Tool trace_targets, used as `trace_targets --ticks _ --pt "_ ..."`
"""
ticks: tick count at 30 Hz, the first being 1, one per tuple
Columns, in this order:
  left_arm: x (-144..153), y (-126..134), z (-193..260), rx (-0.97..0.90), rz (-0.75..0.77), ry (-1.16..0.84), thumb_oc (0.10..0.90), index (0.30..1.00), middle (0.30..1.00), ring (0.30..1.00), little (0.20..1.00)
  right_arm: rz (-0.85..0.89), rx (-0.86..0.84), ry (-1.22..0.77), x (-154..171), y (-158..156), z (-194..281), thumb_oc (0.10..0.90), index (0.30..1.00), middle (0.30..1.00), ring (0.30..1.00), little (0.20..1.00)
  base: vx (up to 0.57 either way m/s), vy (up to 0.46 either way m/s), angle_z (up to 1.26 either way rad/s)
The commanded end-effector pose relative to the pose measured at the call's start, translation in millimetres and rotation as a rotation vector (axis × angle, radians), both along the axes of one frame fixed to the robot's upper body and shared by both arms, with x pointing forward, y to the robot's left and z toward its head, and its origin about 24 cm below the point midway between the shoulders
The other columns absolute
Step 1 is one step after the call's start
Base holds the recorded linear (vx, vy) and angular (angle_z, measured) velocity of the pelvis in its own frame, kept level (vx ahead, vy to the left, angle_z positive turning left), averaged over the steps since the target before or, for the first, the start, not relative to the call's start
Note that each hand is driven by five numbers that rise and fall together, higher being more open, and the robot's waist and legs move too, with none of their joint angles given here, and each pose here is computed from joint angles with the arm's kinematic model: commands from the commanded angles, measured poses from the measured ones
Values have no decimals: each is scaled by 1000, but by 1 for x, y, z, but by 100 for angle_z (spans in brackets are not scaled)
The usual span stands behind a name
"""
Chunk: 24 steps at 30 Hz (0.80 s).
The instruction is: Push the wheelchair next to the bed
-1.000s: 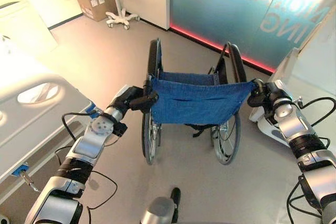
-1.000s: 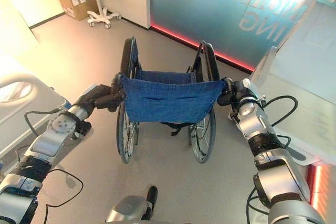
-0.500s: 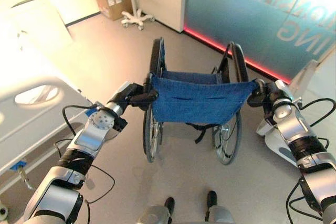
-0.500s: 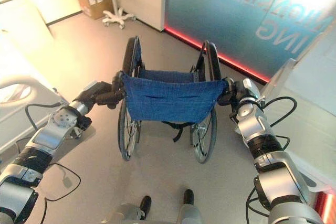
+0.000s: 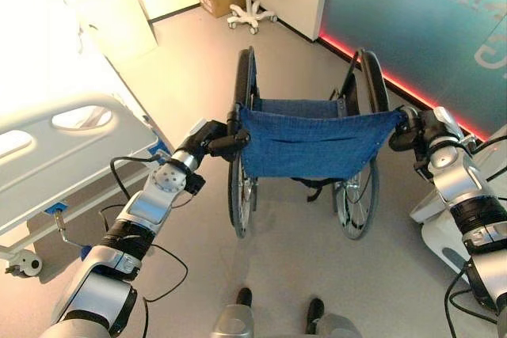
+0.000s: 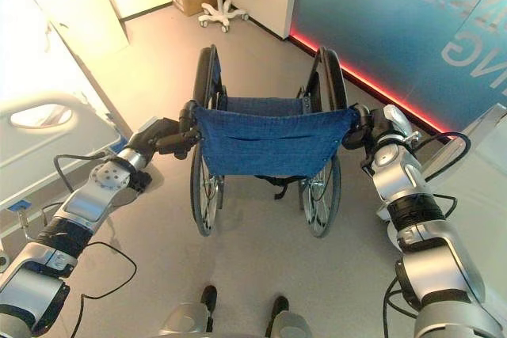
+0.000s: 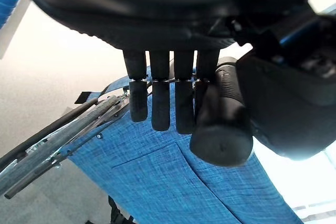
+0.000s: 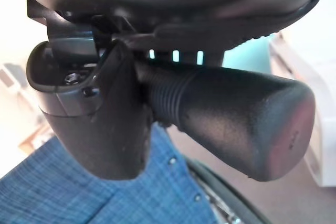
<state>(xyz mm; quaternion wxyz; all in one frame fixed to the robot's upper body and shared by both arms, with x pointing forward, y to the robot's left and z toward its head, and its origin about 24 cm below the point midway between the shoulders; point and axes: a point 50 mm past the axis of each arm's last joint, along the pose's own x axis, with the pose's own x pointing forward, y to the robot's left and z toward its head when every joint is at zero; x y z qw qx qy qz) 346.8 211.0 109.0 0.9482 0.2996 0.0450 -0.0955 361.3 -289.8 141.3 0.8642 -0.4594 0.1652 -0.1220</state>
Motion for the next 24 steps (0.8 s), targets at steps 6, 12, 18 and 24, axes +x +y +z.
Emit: trace_targets --ticks 6,12,18,24 --pt "-17 21 -42 116 77 126 400 300 300 300 300 403 -273 128 2 43 -8 400 300 300 300 300 191 -296 25" --pt "-23 23 -47 130 62 142 400 300 300 300 300 402 -273 136 10 48 -5 400 300 300 300 300 301 -137 -7" --pt "-29 31 -47 137 74 140 400 300 300 300 300 448 -266 142 10 48 -1 400 300 300 300 300 320 17 -24" --pt "-32 38 -40 143 80 113 400 300 300 300 300 466 -250 151 7 50 -11 400 300 300 300 300 307 74 -14"
